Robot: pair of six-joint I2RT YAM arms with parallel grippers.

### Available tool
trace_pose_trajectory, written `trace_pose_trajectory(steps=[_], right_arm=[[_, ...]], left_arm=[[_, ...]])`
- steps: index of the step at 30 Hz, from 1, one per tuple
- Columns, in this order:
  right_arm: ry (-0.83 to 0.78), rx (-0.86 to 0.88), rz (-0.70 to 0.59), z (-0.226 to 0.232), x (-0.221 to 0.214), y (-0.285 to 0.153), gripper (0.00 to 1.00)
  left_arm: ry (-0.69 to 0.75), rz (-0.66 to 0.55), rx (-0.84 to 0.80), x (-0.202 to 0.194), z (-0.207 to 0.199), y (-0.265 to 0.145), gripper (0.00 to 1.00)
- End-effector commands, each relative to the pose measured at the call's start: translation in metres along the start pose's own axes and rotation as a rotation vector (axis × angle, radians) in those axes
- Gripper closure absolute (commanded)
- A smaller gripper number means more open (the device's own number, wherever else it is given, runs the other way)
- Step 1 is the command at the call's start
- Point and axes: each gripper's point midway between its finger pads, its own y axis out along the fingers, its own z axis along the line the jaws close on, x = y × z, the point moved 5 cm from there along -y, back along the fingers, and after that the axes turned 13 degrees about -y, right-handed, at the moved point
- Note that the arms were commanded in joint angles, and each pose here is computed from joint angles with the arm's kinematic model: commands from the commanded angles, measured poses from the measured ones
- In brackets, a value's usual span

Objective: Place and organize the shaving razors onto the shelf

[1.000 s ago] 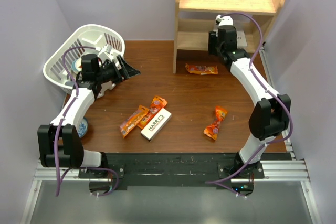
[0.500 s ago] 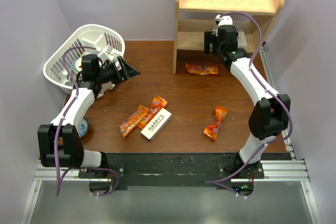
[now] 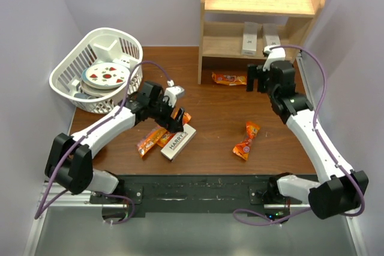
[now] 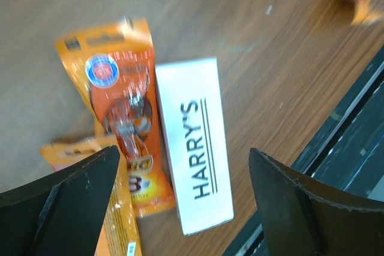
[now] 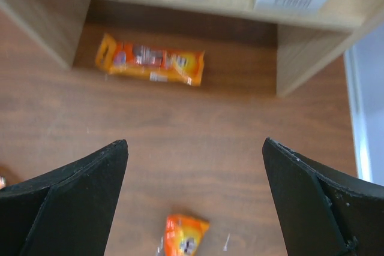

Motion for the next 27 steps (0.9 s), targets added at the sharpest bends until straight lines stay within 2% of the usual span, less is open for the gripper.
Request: trace_pose_trajectory(steps=[1,6,15,18,19,22,24,25,27], right_arm=[[-0.029,0.076,0.035,0.01,-0.025,-0.011,0.01],[-0.03,0.054,0.045,0.002,-0.033,-0.018,0.01],[-0.026,0.122,0.034,0.013,-0.043,-0.019,0.01],[-0.06,0.185,0.025,0.02,-0.043,-0.017,0.02],[-0.079,0.208,0.018,0.022,-0.043,-0.016,0.02],[-0.148,0.3,-0.022,0.03,-0.038,-0.017,0.04],[-0.19,0.386,-0.071,0.039,-0.033,-0.02,0.04],[-0.241,0.432,-0.099,0.043,-0.031,-0.022,0.04],[-0.302,0.515,-0.139,0.051,-0.029,-0.024,0.04]], left_arm=[[0.071,0.129,0.067,-0.033,0.006,0.011,0.06],[0.087,0.228,0.028,-0.072,-0.004,0.029,0.06],[0.054,0.315,0.077,-0.087,0.001,0.051,0.1],[0.066,0.321,0.1,-0.086,0.002,0.056,0.23],[0.067,0.322,0.113,-0.086,0.003,0.057,0.32],[0.068,0.324,0.1,-0.084,0.002,0.057,0.48],[0.098,0.327,0.067,-0.082,-0.002,0.055,0.53],[0.105,0.337,0.018,-0.081,-0.008,0.054,0.59],[0.139,0.432,-0.054,-0.085,-0.013,0.054,0.64]])
